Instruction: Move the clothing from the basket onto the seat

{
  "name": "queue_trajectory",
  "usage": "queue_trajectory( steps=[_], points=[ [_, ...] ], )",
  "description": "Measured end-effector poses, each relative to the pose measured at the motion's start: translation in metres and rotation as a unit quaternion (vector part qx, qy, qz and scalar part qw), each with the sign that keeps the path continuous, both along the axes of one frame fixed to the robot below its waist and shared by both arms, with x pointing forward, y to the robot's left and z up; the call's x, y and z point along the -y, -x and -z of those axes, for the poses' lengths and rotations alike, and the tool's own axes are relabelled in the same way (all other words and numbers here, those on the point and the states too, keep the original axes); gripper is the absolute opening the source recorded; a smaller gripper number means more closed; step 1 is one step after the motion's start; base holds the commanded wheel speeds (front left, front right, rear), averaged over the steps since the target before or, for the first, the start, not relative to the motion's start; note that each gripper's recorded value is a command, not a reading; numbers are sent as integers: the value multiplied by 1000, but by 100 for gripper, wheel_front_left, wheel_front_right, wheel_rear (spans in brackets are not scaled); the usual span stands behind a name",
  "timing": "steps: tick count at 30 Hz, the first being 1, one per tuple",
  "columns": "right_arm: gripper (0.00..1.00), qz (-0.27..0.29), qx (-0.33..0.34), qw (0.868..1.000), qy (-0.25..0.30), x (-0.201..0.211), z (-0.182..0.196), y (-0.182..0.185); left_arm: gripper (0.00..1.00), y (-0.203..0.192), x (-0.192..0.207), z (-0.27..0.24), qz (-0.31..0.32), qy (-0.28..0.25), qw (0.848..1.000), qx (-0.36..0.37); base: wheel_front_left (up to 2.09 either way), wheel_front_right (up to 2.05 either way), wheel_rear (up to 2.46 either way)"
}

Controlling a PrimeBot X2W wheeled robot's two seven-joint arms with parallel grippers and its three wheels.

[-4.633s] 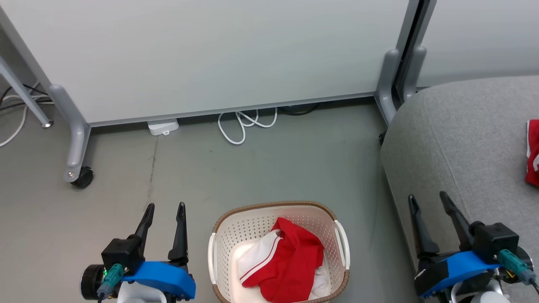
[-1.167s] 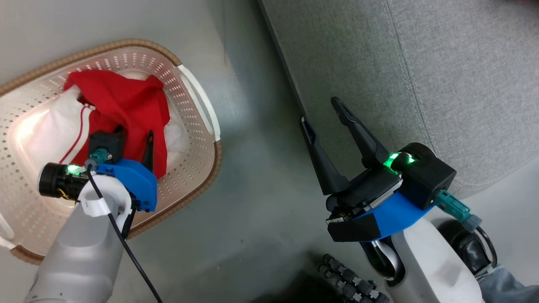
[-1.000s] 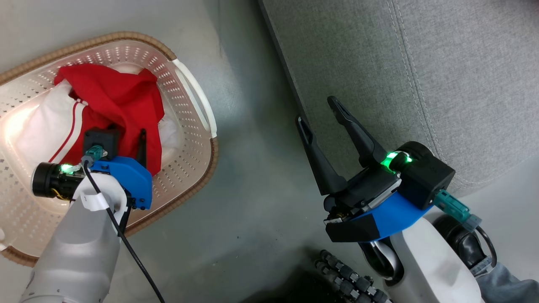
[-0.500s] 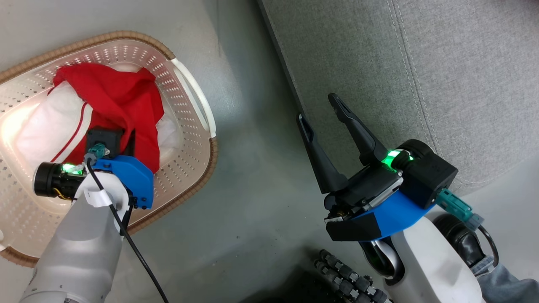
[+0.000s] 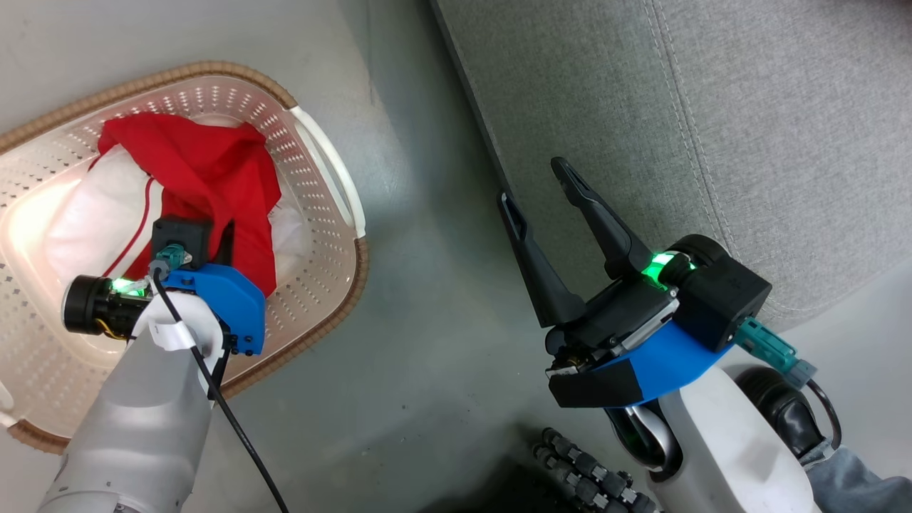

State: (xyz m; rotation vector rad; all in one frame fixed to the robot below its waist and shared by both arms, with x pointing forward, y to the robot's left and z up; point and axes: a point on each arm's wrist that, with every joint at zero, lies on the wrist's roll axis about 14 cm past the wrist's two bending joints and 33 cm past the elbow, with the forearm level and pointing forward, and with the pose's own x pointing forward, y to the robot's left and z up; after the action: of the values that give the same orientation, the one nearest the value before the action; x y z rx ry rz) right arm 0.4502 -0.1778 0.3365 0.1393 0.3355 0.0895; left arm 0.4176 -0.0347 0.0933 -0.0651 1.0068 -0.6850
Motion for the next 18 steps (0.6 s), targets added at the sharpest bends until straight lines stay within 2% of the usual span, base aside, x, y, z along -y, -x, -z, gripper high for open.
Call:
queue_trajectory(
  steps=[18],
  points=[
    [100, -21, 61, 998, -2, -13, -48, -8, 0, -6, -10, -62, -29, 9, 999, 37, 0, 0, 0]
  ],
)
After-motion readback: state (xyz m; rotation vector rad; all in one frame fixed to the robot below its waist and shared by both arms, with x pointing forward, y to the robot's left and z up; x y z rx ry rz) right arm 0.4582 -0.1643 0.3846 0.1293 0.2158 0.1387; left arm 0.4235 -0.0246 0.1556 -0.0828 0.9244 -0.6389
